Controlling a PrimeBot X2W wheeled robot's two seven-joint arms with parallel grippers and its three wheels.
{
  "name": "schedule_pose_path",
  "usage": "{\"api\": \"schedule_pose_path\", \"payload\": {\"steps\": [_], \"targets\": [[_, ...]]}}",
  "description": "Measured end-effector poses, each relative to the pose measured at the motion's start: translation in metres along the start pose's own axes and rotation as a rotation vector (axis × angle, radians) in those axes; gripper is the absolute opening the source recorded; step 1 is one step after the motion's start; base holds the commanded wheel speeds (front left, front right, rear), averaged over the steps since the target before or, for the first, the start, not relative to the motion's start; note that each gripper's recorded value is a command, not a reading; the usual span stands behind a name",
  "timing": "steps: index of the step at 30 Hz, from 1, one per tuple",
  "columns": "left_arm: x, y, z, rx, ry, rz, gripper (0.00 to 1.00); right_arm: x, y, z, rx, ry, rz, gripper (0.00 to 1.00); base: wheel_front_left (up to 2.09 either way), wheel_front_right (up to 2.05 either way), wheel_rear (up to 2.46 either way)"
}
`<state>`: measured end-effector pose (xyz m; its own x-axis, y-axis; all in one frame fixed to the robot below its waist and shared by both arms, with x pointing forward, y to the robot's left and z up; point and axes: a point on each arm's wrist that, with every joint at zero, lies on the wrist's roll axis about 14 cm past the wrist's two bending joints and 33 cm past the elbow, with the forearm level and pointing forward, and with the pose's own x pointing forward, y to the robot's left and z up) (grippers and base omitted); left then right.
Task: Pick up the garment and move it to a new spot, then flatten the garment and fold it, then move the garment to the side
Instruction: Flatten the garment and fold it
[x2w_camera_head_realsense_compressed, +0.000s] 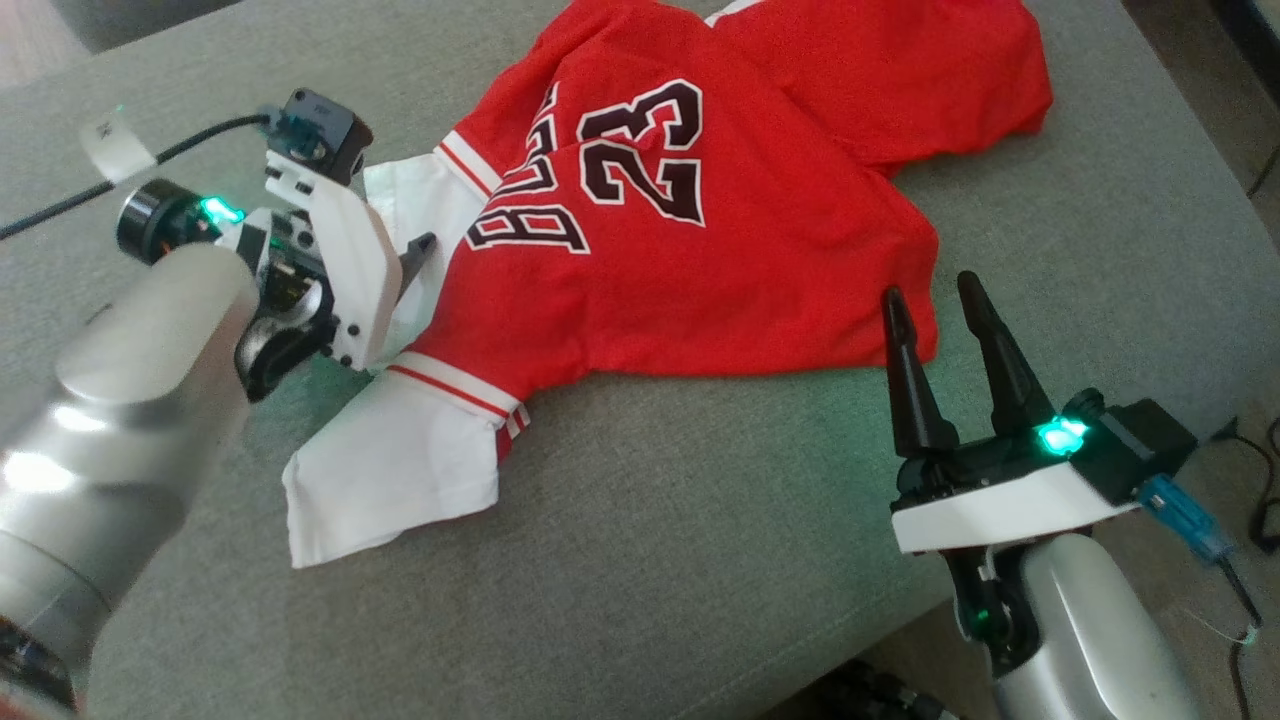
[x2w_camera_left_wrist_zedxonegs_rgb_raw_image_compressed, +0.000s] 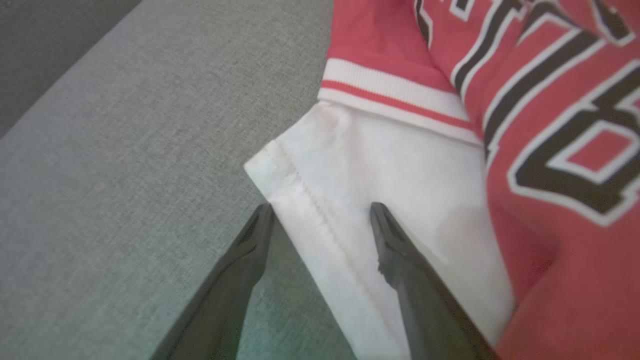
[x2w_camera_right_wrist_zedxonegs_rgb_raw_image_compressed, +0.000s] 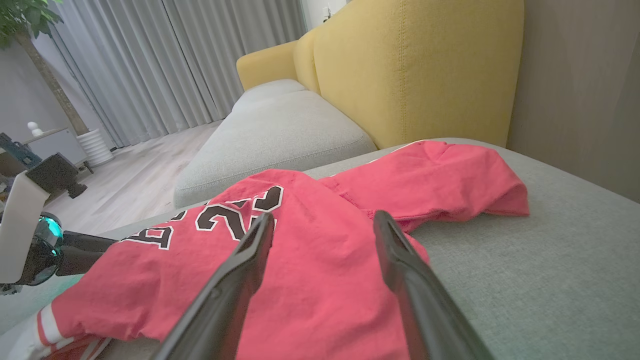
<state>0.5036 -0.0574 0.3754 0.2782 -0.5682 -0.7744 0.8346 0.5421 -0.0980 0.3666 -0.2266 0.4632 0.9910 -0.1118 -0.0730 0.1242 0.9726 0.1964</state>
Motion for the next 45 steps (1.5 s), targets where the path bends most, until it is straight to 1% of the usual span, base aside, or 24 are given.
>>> {"api": "schedule_pose_path", "payload": {"steps": [2,4,9,10,11,12,15,17,23,28,31,35,39,42,45], "targets": [[0.003,0.002,0.001,0.032,0.030,0.003,1.00,0.000,-0.003,0.001,0.004,-0.001,-0.010,1.00,0.00,0.00,0.00],[0.004,0.003,0.001,0.041,0.041,0.005,1.00,0.000,-0.003,0.001,0.008,-0.002,-0.013,1.00,0.00,0.00,0.00],[0.004,0.002,-0.003,0.030,0.103,-0.012,1.00,0.000,-0.005,0.002,0.011,-0.006,-0.017,1.00,0.00,0.00,0.00],[0.002,0.001,-0.004,0.025,0.121,-0.017,0.77,0.000,-0.005,0.002,0.011,-0.007,-0.017,1.00,0.00,0.00,0.00],[0.001,0.001,-0.005,0.021,0.132,-0.021,0.16,0.000,-0.005,0.003,0.011,-0.009,-0.018,1.00,0.00,0.00,0.00],[0.000,0.002,-0.006,0.017,0.138,-0.020,0.00,0.001,-0.005,0.003,0.012,-0.010,-0.018,1.00,0.00,0.00,0.00],[-0.003,0.006,-0.009,0.016,0.140,-0.007,0.00,0.002,-0.005,0.005,0.013,-0.016,-0.015,1.00,0.00,0.00,0.00],[-0.005,0.011,-0.008,0.024,0.113,0.013,0.00,0.002,-0.003,0.006,0.015,-0.020,-0.011,1.00,0.00,0.00,0.00],[-0.019,0.047,0.002,0.030,-0.017,0.160,0.00,0.006,0.004,0.008,0.013,-0.030,0.014,1.00,0.00,0.00,0.00],[-0.046,0.079,0.035,0.012,-0.182,0.292,0.00,0.009,0.013,0.010,0.014,-0.037,0.043,1.00,0.00,0.00,0.00],[-0.062,0.093,0.053,-0.004,-0.269,0.347,0.00,0.010,0.017,0.010,0.014,-0.039,0.058,1.00,0.00,0.00,0.00],[-0.078,0.104,0.065,-0.005,-0.335,0.400,0.00,0.012,0.023,0.010,0.016,-0.041,0.077,1.00,0.00,0.00,0.00],[-0.093,0.116,0.073,0.012,-0.380,0.460,0.00,0.012,0.029,0.009,0.020,-0.038,0.095,1.00,0.00,0.00,0.00],[-0.107,0.127,0.087,0.037,-0.448,0.525,0.00,0.012,0.032,0.009,0.021,-0.037,0.103,1.00,0.00,0.00,0.00],[-0.123,0.134,0.110,0.050,-0.574,0.585,0.00,0.012,0.033,0.007,0.020,-0.033,0.105,1.00,0.00,0.00,0.00]]}}
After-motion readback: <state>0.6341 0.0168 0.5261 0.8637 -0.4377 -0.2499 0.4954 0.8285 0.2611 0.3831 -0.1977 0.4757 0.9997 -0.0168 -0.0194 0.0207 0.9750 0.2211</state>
